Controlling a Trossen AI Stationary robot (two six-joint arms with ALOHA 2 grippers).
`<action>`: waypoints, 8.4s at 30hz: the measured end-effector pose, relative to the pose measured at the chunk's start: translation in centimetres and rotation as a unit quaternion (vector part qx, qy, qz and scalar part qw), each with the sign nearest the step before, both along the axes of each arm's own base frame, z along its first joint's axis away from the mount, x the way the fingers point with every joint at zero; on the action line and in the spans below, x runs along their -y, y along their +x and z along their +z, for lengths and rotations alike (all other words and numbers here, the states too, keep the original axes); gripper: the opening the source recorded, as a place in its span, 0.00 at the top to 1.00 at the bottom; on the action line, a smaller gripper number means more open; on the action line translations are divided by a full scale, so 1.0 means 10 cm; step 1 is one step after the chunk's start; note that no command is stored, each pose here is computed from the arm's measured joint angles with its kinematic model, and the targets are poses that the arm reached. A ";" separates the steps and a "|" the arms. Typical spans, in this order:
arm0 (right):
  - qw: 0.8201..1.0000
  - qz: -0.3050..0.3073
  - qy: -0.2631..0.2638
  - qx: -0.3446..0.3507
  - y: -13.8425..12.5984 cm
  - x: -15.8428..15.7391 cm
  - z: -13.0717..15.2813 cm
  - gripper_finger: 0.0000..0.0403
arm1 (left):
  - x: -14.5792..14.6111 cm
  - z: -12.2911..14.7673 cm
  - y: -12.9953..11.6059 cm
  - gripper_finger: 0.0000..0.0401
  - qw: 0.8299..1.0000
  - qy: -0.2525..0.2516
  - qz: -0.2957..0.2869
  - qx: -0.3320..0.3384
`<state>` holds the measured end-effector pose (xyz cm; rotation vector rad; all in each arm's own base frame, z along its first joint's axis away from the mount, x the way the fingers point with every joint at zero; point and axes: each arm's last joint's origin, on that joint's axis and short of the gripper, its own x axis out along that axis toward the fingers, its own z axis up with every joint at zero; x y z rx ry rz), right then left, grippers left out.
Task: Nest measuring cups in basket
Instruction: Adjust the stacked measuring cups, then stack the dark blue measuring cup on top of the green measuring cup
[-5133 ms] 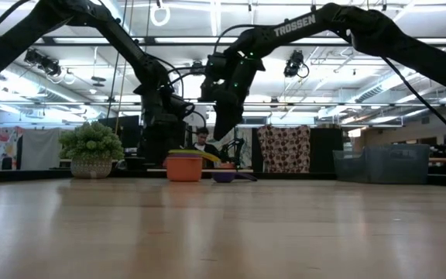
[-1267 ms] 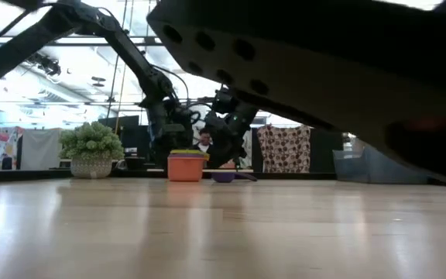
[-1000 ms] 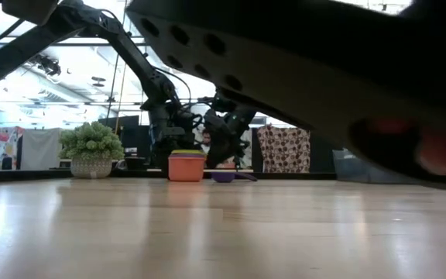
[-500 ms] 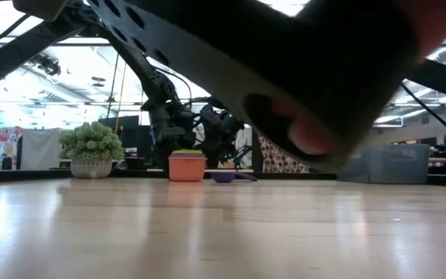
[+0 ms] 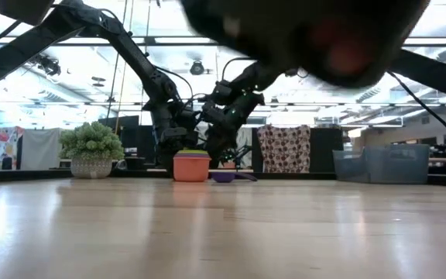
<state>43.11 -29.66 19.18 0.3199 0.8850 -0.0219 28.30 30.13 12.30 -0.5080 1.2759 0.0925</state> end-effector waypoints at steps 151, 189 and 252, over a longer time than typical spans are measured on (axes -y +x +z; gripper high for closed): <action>0.874 0.377 -0.298 -0.077 0.40 -1.12 0.25 0.92 | -0.33 0.73 -0.85 0.98 0.994 0.017 0.108 0.021; 0.984 -0.099 -0.119 -0.090 0.13 -0.56 0.66 0.88 | -0.11 0.72 -0.50 0.98 0.983 -0.046 0.177 0.014; 0.988 -0.139 0.066 0.008 -0.01 -0.10 0.07 0.99 | -0.04 0.31 0.06 0.98 0.973 -0.046 0.222 0.038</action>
